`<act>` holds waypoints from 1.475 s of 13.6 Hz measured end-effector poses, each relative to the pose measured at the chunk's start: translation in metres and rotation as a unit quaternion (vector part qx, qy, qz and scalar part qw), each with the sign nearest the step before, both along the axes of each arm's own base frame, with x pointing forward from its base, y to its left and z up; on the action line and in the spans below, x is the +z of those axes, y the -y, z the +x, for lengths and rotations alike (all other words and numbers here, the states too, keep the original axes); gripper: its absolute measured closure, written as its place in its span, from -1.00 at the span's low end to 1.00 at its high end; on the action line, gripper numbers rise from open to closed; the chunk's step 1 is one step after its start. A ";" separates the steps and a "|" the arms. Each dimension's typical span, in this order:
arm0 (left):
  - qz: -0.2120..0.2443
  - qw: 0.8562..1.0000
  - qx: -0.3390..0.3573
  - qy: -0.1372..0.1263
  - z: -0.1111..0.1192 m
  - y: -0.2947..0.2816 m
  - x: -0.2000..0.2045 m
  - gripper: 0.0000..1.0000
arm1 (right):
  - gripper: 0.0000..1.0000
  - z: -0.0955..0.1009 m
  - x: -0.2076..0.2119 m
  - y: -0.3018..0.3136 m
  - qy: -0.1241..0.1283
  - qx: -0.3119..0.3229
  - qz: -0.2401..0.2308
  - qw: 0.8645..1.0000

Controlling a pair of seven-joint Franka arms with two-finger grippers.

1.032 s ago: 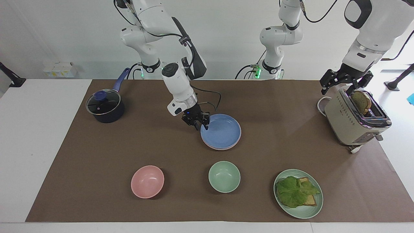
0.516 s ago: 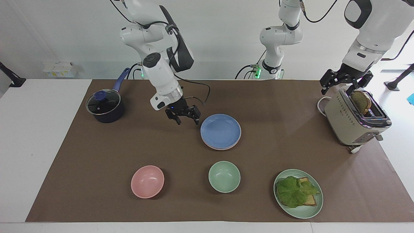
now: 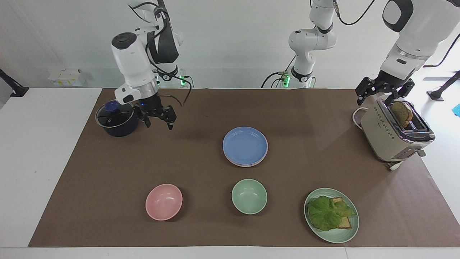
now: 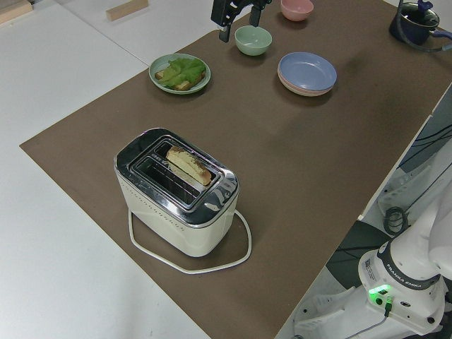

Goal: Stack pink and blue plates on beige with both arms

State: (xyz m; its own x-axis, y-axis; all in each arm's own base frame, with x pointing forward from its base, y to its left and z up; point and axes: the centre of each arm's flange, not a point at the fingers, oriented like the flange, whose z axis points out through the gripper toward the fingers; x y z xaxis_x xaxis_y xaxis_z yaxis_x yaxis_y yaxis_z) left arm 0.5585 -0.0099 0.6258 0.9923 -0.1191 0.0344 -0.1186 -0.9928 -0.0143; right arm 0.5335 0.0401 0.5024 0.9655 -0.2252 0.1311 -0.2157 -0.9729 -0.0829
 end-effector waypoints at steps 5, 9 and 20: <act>0.000 1.000 0.000 0.000 0.000 0.000 0.000 -1.00 | -1.00 -0.012 0.112 0.052 -0.025 -0.012 -0.036 0.999; 0.000 1.000 0.000 0.000 0.000 0.000 0.000 -1.00 | -1.00 -0.008 0.149 0.048 -0.048 0.006 -0.046 0.998; 0.000 1.000 0.000 0.000 0.000 0.000 0.000 -1.00 | -1.00 0.016 0.150 0.024 -0.067 0.047 -0.044 0.996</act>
